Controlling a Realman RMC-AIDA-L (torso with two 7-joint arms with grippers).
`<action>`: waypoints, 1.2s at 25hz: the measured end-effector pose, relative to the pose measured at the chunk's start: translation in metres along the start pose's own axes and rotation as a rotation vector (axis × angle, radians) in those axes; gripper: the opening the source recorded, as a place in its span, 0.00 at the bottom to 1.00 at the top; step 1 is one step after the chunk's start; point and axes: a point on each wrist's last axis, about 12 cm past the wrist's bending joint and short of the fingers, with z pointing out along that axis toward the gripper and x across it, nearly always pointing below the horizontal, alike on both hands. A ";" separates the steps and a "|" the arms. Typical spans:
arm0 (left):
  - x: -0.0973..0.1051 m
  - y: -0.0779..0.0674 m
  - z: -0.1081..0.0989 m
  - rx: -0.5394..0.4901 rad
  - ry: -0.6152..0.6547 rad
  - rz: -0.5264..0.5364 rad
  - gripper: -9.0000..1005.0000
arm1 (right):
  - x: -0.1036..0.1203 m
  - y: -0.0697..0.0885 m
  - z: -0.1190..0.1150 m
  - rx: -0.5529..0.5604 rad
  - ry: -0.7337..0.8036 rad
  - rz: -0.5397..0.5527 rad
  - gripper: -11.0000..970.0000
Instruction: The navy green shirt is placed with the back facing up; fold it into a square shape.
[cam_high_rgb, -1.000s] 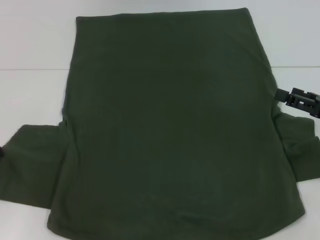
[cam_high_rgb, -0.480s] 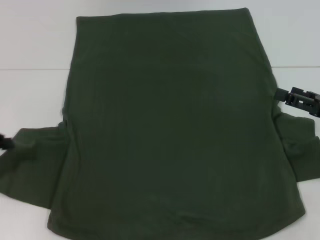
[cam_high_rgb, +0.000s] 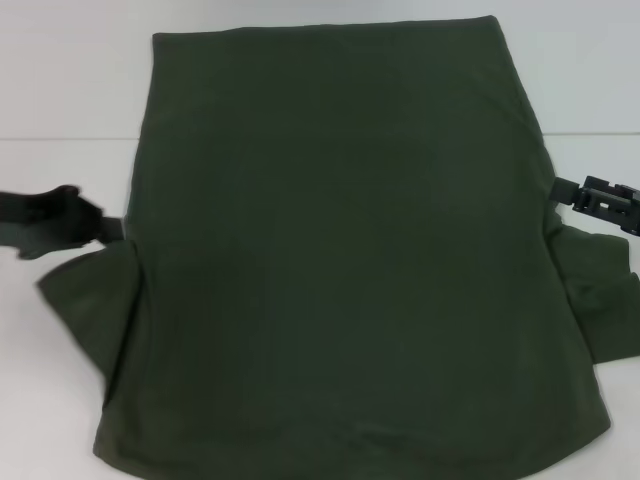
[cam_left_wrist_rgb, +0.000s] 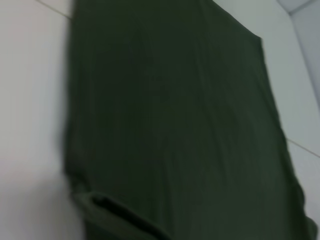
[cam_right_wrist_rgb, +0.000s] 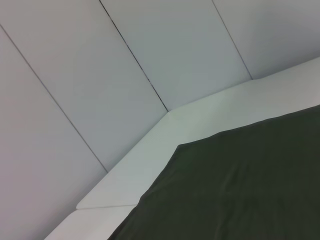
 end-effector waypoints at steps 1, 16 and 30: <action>-0.001 -0.005 0.007 0.012 0.007 0.005 0.09 | 0.000 0.000 0.000 -0.001 0.000 0.001 0.96; 0.007 -0.032 0.057 0.159 0.037 0.349 0.31 | -0.003 0.000 -0.005 -0.013 0.035 -0.004 0.96; 0.060 -0.004 0.050 0.287 -0.087 0.588 0.67 | -0.042 -0.022 -0.070 0.288 0.403 0.296 0.96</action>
